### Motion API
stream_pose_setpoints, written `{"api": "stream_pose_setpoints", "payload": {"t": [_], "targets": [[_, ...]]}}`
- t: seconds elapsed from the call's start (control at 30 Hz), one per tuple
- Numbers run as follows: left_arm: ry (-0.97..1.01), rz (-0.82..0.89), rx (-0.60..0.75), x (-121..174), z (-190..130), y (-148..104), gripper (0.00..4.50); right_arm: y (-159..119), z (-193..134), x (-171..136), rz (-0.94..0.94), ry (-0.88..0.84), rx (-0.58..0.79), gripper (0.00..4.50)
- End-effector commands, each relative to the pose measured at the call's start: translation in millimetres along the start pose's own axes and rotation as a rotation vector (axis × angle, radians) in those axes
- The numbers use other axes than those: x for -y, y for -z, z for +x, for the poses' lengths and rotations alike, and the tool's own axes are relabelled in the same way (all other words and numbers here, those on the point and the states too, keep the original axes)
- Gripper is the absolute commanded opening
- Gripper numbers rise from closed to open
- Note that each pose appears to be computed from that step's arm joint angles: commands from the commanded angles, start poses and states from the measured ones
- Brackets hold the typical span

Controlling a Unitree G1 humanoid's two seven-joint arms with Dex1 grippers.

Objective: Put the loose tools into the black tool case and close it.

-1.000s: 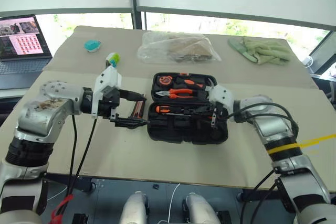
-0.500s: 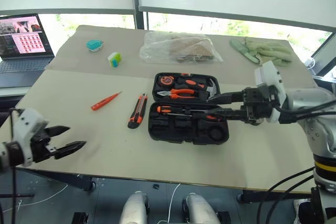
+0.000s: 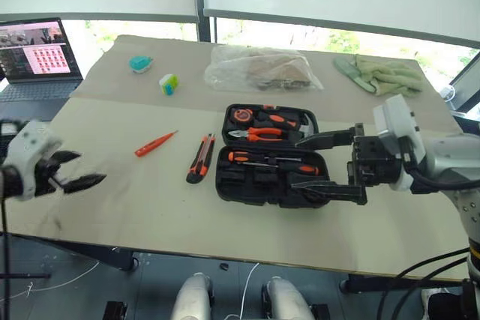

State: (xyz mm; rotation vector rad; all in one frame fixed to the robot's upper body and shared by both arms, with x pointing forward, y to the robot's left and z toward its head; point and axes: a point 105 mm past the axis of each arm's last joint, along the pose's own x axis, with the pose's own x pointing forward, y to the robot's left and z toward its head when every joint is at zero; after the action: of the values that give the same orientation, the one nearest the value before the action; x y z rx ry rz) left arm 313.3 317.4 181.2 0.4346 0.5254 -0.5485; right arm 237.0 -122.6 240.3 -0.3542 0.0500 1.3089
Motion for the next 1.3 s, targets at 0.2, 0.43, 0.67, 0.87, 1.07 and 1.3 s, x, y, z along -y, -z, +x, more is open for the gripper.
{"api": "stream_pose_setpoints", "payload": {"t": [0.2,0.43,0.67,0.87,1.07,1.3], "targets": [[0.058,0.017,-0.182,-17,76,-32,4.50,-9,1,-22,-0.016,0.030,0.027,4.43],[0.052,0.152,-0.346,-17,104,-18,4.50,-9,1,-20,-0.031,0.110,0.027,4.43],[0.105,0.155,-0.340,-6,116,-21,2.89,-5,0,-26,-0.041,0.157,0.016,4.50],[0.088,0.159,-0.243,-13,109,-33,0.88,0,-6,-26,-0.006,0.201,-0.005,4.50],[0.228,0.286,-0.005,5,97,-99,0.41,12,-21,-35,0.032,0.251,-0.062,4.50],[0.595,0.558,0.130,115,117,-157,0.41,41,-31,-43,0.149,0.302,-0.112,4.50]]}}
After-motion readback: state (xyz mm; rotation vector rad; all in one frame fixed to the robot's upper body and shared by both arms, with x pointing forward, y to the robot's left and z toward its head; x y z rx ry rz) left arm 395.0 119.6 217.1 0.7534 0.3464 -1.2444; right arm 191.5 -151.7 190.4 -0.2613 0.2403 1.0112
